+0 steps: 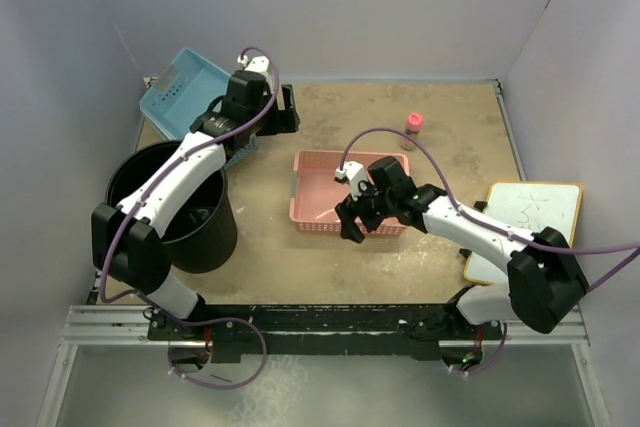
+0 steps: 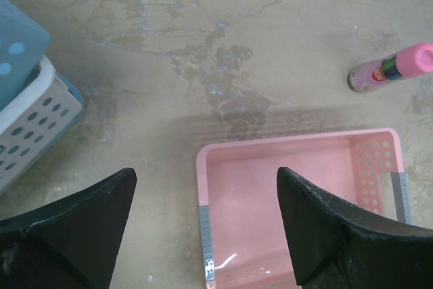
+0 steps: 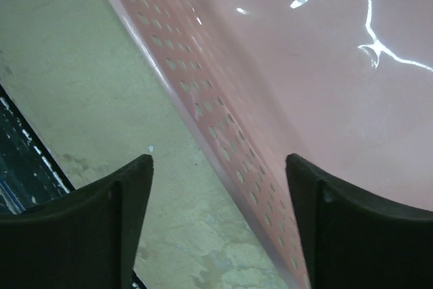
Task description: Turn the large container upside down
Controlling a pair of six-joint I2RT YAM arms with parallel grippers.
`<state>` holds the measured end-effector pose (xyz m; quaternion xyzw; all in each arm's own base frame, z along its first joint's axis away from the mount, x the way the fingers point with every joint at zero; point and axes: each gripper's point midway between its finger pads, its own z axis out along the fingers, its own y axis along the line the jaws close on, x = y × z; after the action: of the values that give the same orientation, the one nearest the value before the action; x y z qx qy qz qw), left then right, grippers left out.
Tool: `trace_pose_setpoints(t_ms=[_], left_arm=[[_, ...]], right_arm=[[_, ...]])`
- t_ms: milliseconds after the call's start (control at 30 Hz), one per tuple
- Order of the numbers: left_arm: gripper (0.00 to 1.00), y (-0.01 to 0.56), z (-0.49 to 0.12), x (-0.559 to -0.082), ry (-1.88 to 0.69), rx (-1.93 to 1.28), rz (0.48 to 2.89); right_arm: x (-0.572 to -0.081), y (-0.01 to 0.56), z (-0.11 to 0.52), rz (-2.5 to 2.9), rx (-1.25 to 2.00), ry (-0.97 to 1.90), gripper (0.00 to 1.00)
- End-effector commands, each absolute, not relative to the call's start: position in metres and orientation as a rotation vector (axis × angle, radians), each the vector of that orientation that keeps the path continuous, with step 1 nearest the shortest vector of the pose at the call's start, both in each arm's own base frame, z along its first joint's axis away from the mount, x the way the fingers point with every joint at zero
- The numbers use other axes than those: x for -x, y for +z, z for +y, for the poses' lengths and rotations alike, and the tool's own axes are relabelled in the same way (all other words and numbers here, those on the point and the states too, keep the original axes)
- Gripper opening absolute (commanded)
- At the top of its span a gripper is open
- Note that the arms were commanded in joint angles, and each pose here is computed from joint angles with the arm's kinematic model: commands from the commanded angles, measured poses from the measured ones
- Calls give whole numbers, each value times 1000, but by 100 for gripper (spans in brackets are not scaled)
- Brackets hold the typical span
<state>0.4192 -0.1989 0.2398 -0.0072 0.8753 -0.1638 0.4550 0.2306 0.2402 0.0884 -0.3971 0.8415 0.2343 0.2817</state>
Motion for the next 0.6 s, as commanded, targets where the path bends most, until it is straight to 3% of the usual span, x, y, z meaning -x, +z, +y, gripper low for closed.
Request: trace_pose_setpoints(t_ms=[0, 100, 167, 233, 300, 400, 500, 567], left_arm=[[81, 253, -216, -421, -526, 43, 2162], [79, 249, -227, -414, -608, 39, 2183], [79, 252, -227, -412, -621, 43, 2162], [79, 258, -223, -412, -598, 44, 2154], [79, 260, -220, -411, -580, 41, 2155], [79, 258, -219, -409, -585, 46, 2149], [79, 251, -225, -407, -634, 70, 2160], [79, 250, -229, -405, -670, 75, 2156]], right_arm=[[-236, 98, 247, 2195, 1020, 625, 64], [-239, 104, 254, 2195, 1010, 650, 31], [-237, 106, 260, 2195, 1026, 692, 22], [-236, 104, 262, 2208, 1030, 687, 23], [-236, 97, 260, 2217, 1026, 652, 33], [-231, 85, 258, 2240, 1046, 641, 40], [-228, 80, 261, 2269, 1061, 639, 39], [-230, 79, 264, 2272, 1061, 632, 33]])
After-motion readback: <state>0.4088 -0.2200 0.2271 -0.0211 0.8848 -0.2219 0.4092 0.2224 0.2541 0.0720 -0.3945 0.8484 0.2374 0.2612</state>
